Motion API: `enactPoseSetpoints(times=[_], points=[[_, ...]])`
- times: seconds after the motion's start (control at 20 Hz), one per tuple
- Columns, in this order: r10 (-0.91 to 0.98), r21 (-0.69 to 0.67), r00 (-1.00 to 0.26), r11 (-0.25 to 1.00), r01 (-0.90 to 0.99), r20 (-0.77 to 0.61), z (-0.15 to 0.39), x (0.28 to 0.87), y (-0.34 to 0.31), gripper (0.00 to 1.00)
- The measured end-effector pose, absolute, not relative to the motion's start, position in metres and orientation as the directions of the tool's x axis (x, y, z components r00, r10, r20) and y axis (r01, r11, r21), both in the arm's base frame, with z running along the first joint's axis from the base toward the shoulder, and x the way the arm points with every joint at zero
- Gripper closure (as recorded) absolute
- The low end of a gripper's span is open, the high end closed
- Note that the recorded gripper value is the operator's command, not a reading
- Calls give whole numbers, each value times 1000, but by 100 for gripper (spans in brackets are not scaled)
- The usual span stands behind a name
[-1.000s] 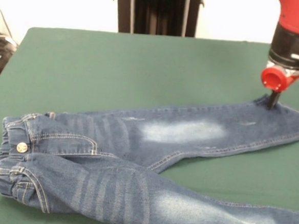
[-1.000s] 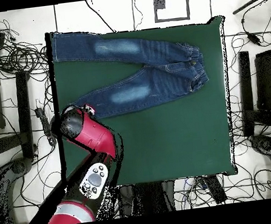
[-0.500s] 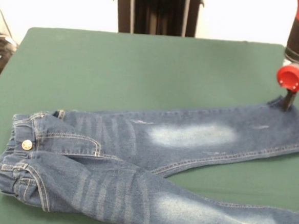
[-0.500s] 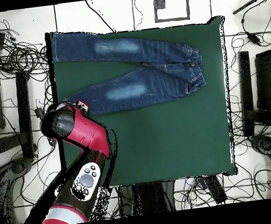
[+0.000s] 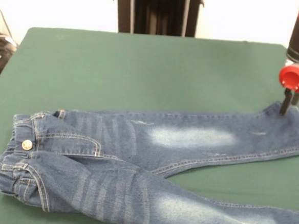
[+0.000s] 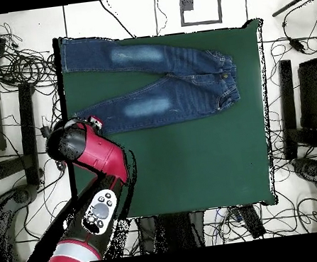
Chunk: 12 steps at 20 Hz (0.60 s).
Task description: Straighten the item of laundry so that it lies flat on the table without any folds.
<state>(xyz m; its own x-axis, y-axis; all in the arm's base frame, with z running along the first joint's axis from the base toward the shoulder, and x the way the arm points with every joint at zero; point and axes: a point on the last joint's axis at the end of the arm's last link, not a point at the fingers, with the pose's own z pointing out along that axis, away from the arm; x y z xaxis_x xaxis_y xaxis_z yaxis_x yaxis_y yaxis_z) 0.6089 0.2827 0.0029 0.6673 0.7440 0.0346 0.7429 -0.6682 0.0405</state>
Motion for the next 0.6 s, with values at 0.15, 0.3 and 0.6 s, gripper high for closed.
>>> enactPoseSetpoints(times=[0.15,0.3,0.6], points=[[738,38,674,-675,737,39,3,611,280,0],[732,38,680,-682,731,41,3,614,275,0],[690,38,722,-723,689,41,6,631,233,0]])
